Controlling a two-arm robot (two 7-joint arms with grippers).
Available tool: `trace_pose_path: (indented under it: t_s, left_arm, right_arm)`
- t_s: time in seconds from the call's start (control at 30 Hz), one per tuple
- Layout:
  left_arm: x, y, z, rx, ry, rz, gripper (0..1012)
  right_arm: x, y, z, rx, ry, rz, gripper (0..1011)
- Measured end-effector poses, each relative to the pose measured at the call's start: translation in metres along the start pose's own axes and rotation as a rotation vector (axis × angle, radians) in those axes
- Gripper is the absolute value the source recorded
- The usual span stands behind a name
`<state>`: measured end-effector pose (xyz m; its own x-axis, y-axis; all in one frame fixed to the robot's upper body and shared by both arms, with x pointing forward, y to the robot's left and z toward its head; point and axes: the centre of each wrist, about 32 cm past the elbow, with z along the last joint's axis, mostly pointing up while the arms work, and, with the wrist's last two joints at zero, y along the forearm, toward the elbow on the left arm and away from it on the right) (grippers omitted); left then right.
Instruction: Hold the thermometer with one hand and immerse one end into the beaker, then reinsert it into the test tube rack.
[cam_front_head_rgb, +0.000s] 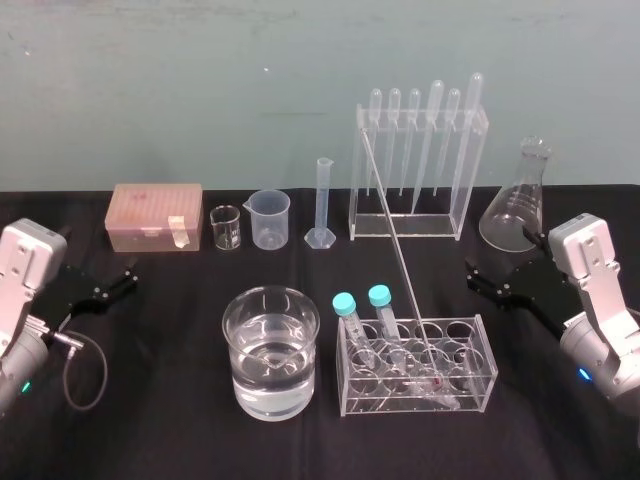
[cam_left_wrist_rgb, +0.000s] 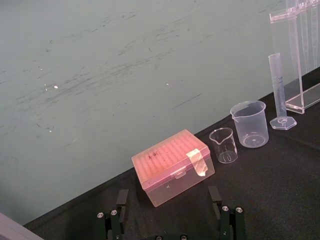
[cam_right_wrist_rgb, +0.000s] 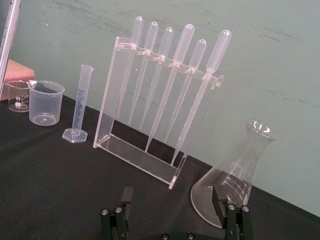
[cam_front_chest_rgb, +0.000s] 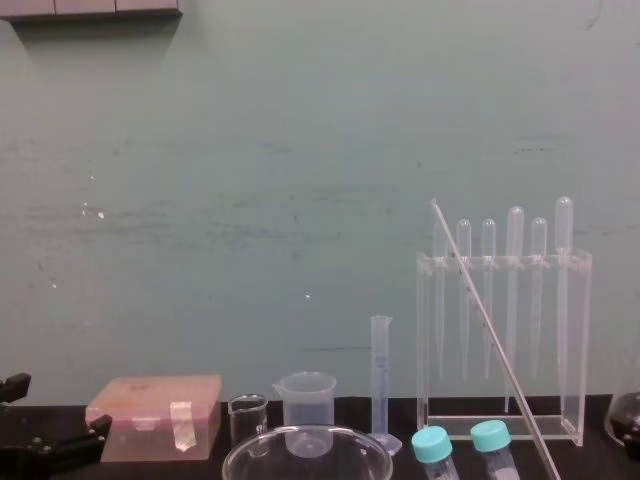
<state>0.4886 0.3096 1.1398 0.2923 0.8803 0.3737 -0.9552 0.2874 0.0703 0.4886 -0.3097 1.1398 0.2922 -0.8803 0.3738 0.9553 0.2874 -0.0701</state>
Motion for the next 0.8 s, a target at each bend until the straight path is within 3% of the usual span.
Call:
trace_pose_path:
  t_s: [0.8]
  left_arm:
    - [0.0000, 0.0000, 0.0000, 0.000, 0.000, 0.000, 1008]
  right_arm:
    - [0.0000, 0.0000, 0.0000, 0.000, 0.000, 0.000, 1002]
